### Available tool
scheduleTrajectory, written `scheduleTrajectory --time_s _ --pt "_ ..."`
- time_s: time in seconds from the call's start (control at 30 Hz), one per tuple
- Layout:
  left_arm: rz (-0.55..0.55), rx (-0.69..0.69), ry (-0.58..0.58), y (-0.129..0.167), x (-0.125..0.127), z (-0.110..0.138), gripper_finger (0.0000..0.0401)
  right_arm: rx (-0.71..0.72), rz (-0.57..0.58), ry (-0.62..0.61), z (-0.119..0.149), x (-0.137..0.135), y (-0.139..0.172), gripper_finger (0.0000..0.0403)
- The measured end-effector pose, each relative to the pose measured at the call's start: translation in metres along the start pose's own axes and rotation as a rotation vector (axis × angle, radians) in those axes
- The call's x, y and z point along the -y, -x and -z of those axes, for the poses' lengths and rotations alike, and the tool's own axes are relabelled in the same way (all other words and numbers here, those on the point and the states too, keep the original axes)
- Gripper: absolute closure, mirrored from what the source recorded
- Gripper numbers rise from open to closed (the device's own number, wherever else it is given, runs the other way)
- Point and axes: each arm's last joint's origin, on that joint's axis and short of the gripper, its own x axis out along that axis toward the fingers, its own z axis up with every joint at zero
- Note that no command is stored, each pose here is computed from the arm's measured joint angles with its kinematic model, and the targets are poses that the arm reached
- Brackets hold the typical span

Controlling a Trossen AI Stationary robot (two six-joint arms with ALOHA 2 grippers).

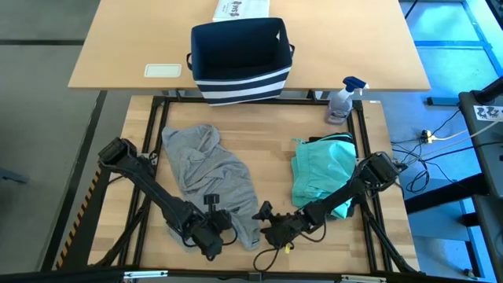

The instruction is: Fold Laundry from Bin

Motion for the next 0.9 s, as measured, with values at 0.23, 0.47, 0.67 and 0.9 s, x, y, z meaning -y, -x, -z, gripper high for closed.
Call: scheduleTrajectory --time_s 0.23,0.47,0.67,0.9 --pt "-0.013 0.137 0.039 0.03 -0.01 -0.007 0.0401 0.012 0.002 0.012 0.001 0.003 -0.002 0.0093" --pt "-0.041 0.227 0.052 0.045 -0.016 -0.011 0.0401 0.036 0.063 -0.015 -0.002 0.007 -0.003 0.0146" --pt "-0.056 0.236 0.054 0.045 -0.017 -0.012 0.0401 0.01 0.141 -0.052 -0.001 0.012 -0.004 0.016" --pt "-0.083 0.257 0.037 0.047 -0.02 -0.014 0.0401 -0.015 0.178 -0.079 0.003 0.019 -0.007 0.0155"
